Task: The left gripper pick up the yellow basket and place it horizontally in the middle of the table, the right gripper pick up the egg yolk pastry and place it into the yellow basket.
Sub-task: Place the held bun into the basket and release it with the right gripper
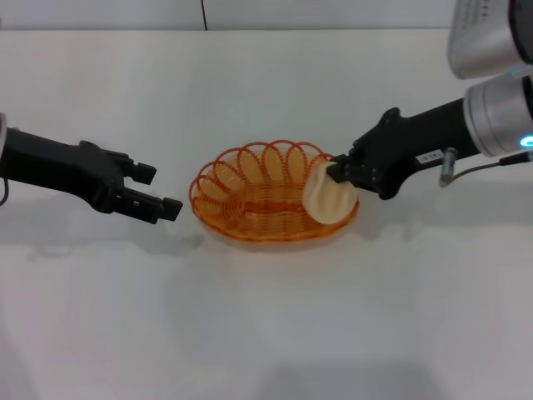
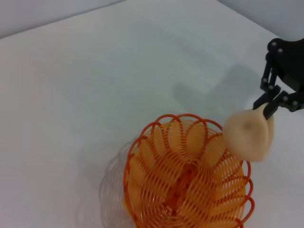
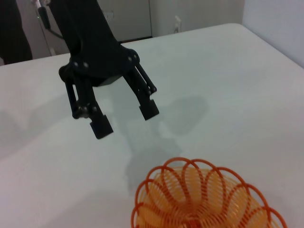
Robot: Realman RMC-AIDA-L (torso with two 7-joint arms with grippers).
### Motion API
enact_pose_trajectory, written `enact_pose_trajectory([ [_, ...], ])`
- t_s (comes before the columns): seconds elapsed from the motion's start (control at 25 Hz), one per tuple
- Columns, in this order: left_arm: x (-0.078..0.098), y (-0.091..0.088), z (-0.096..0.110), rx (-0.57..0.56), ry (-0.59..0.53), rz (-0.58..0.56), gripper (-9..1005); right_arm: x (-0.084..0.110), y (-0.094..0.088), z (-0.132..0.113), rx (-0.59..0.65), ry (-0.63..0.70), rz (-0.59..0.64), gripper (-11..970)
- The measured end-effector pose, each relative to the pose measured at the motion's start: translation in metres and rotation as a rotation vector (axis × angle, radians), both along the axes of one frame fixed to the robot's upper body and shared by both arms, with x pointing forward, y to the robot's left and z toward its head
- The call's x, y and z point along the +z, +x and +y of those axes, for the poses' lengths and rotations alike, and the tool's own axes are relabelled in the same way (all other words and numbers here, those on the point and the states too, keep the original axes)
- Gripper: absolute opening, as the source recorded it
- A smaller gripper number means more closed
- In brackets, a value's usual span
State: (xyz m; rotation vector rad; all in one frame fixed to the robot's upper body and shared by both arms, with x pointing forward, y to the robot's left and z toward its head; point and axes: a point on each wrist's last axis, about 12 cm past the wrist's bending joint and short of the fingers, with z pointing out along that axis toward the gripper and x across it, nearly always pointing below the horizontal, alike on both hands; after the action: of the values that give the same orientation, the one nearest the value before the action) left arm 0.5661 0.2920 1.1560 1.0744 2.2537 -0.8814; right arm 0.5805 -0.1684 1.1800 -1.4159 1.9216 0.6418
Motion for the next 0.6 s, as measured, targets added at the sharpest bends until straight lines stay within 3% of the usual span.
enact_pose_trajectory([
  [0.6,-0.001,0.000,-0.001,0.005,-0.005,-0.001,890,-0.003,0.009,0.028,0.031,0.000,-0.030,26],
])
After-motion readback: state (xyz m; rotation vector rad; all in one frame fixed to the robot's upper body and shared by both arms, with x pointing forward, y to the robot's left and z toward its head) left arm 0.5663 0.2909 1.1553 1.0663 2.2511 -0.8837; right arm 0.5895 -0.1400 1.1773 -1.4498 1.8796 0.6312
